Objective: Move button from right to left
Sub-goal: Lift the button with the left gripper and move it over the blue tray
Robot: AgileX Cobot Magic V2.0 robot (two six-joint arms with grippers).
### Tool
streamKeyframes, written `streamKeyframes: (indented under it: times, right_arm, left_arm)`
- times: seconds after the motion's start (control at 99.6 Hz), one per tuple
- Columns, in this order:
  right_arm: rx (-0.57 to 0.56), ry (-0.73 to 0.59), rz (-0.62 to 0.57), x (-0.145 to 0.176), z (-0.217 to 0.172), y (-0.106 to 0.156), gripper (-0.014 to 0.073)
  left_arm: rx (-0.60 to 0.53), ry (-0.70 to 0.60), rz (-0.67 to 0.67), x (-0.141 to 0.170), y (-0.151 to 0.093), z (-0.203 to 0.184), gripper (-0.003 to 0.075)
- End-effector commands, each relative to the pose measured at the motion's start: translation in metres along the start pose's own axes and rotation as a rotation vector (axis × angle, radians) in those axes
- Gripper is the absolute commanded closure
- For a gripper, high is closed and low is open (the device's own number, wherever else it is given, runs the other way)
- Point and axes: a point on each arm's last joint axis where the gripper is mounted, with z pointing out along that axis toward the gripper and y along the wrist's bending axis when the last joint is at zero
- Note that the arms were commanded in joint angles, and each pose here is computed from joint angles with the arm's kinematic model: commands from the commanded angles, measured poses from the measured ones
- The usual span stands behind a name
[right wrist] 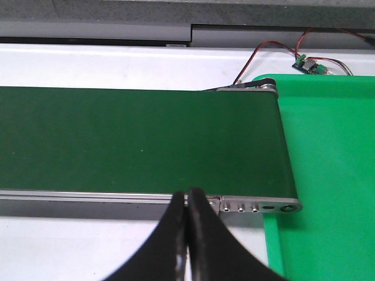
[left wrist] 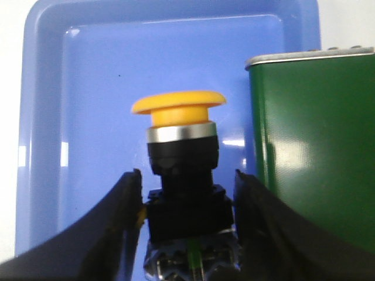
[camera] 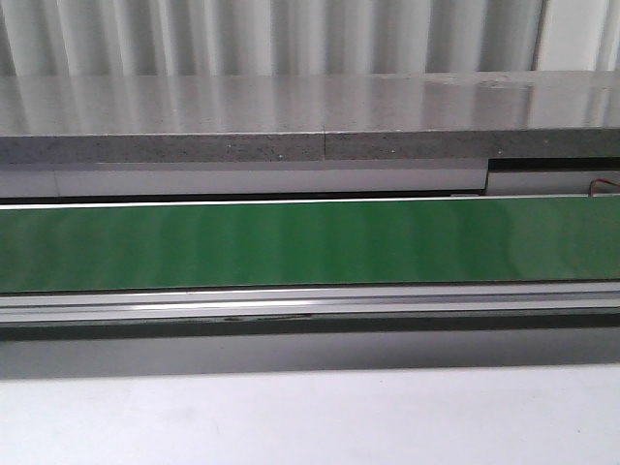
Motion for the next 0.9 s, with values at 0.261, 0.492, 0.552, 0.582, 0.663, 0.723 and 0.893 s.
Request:
streamKeyframes:
  times: [0.261,0.492,0.552,0.582,0.663,0.723,0.893]
  right_arm:
    - [0.015,-0.084,-0.010,-0.012,-0.004,-0.001,0.0662]
    - [0.015,-0.084,-0.010,-0.012,-0.004,-0.001,0.0662]
    - [0.015,-0.084,-0.010,-0.012,-0.004,-0.001,0.0662]
    - [0.015,-0.084,-0.010,-0.012,-0.004,-0.001,0.0662]
    - [0.015,-0.084,-0.010,-0.012,-0.004,-0.001,0.0662]
    - [0.015,-0.084,-0.010,-0.012,-0.004,-0.001,0.0662]
    - [0.015,-0.084,-0.010,-0.012,-0.004,-0.001,0.0662]
  left_arm:
    - [0.014,-0.027,0.067,-0.003,0.022,0.031,0.0740]
    - [0.062,0.010,0.154,0.000,0.020,0.054,0.0740]
    - [0.066,0.013,0.159,0.001,0.020,0.058,0.0740]
    - [0.067,0.016,0.161,0.001,0.020,0.060,0.0740]
    - [0.076,0.026,0.167,0.002,0.020,0.065,0.0740]
    - [0.089,0.030,0.167,0.003,0.019,0.069,0.0739]
    - [0.113,0.048,0.190,0.006,0.018,0.078,0.0739]
